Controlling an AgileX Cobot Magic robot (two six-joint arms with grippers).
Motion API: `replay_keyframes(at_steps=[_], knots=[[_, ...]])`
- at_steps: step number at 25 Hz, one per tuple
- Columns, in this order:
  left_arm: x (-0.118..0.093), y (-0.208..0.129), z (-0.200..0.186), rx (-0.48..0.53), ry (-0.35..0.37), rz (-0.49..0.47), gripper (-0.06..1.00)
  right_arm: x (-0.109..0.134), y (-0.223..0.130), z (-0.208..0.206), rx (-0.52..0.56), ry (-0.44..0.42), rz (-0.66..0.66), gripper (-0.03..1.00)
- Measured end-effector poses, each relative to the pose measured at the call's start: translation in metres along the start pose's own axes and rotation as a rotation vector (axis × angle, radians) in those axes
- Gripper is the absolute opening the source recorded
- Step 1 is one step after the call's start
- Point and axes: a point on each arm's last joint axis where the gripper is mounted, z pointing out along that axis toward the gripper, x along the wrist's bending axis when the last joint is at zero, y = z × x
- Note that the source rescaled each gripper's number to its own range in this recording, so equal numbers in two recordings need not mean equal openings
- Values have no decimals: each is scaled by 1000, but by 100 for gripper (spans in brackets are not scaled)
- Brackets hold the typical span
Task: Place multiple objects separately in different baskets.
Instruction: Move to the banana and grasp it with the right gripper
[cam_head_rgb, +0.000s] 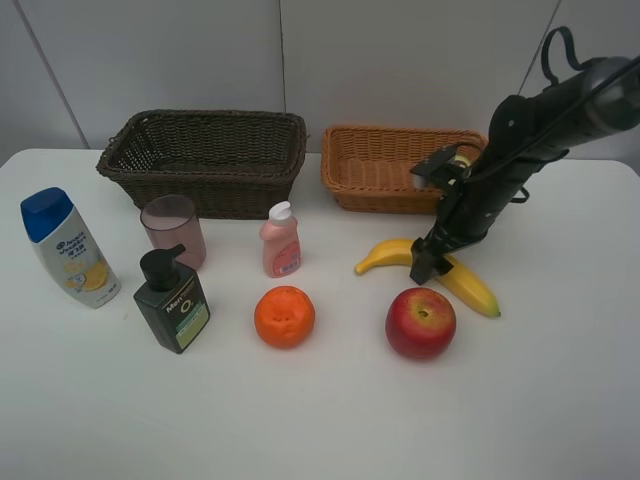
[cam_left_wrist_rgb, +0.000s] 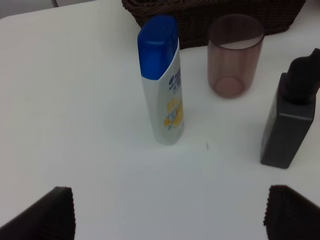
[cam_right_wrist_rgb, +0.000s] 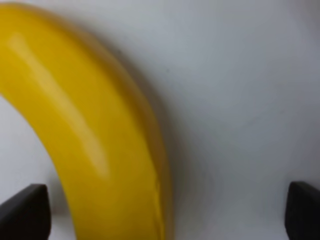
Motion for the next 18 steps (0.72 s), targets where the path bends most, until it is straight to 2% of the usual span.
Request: replay_keyframes(at_steps=[3, 6, 8, 13, 18], knots=[[0, 0, 0, 0, 0, 0, 100, 0, 0, 0, 0, 0, 0, 97], [0, 0, 0, 0, 0, 0, 100, 0, 0, 0, 0, 0, 0, 82], [0, 0, 0, 0, 0, 0, 100, 0, 0, 0, 0, 0, 0, 64], [0, 0, 0, 0, 0, 0, 100, -1, -1, 0, 15, -6, -21, 0], [0, 0, 0, 0, 0, 0, 100, 0, -2, 0, 21, -1, -22, 1]])
